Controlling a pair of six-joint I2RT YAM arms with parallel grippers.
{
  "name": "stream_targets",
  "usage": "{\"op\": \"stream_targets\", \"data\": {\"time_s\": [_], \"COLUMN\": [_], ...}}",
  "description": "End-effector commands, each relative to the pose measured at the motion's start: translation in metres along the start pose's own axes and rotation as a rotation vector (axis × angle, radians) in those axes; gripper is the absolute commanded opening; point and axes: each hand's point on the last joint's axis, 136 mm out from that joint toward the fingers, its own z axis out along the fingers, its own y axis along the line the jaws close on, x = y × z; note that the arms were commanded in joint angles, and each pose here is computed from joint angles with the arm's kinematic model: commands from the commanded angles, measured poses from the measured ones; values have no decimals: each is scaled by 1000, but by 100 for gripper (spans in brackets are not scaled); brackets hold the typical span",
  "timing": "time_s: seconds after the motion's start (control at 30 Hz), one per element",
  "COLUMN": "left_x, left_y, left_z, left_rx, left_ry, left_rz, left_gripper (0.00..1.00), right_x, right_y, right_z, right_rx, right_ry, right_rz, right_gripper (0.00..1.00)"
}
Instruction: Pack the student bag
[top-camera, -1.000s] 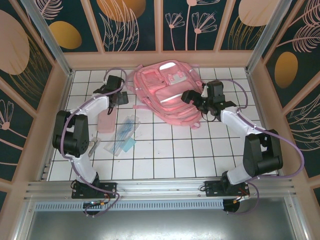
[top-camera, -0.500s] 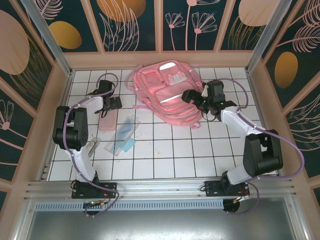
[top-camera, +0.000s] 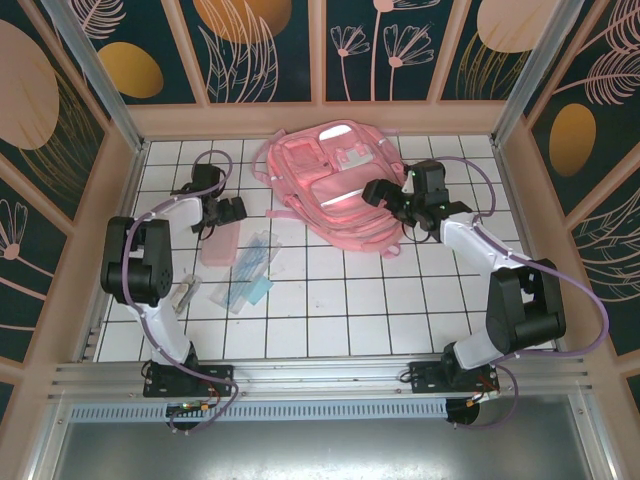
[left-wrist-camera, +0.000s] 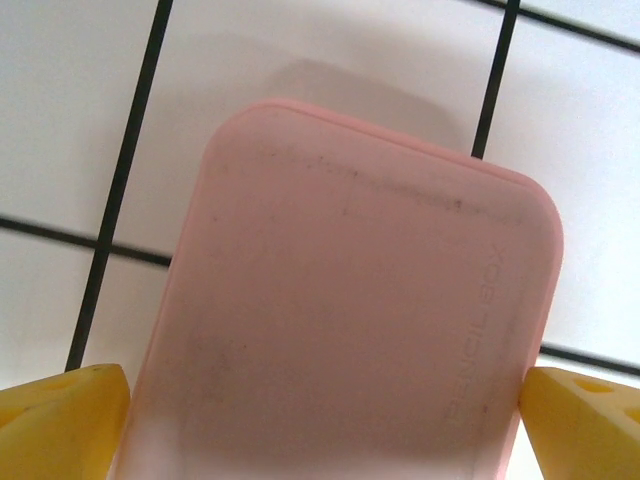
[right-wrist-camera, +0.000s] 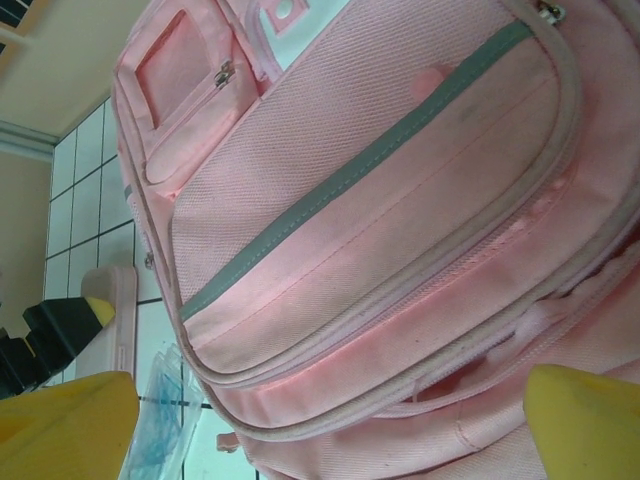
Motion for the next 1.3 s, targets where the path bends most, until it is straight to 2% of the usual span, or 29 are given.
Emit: {"op": "stream_targets", "data": {"time_s": [0.0, 0.27, 0.47, 0.6, 0.83, 0.97, 1.13, 1.27], "left_x": [13, 25, 37, 43, 50, 37, 7, -14], "left_y": [0, -10, 12, 14, -2, 7, -10, -20], "left_z": [-17, -15, 4, 12, 9, 10, 16, 16], "left_rx": [10, 32, -93, -111, -35, -103, -53, -44], "left_ry": [47, 81, 128, 157, 183, 124, 41, 24], "left_rz": [15, 80, 97, 111, 93, -11, -138, -168], "left_gripper": [99, 99, 99, 99, 99, 99, 99, 99], "right_x": [-13, -9, -7, -9, -8, -8, -6, -5], "right_y": [16, 16, 17, 17, 16, 17, 20, 19], "right_z": [0, 8, 11, 10, 13, 17, 22, 21], "right_rx": [-19, -13, -18, -12, -13, -26, -51, -43], "right_ry": [-36, -15, -6, -10, -6, -4, 10, 11], "right_rz": [-24, -26, -28, -30, -23, -23, -27, -49], "right_gripper": [99, 99, 99, 99, 99, 99, 99, 99]}}
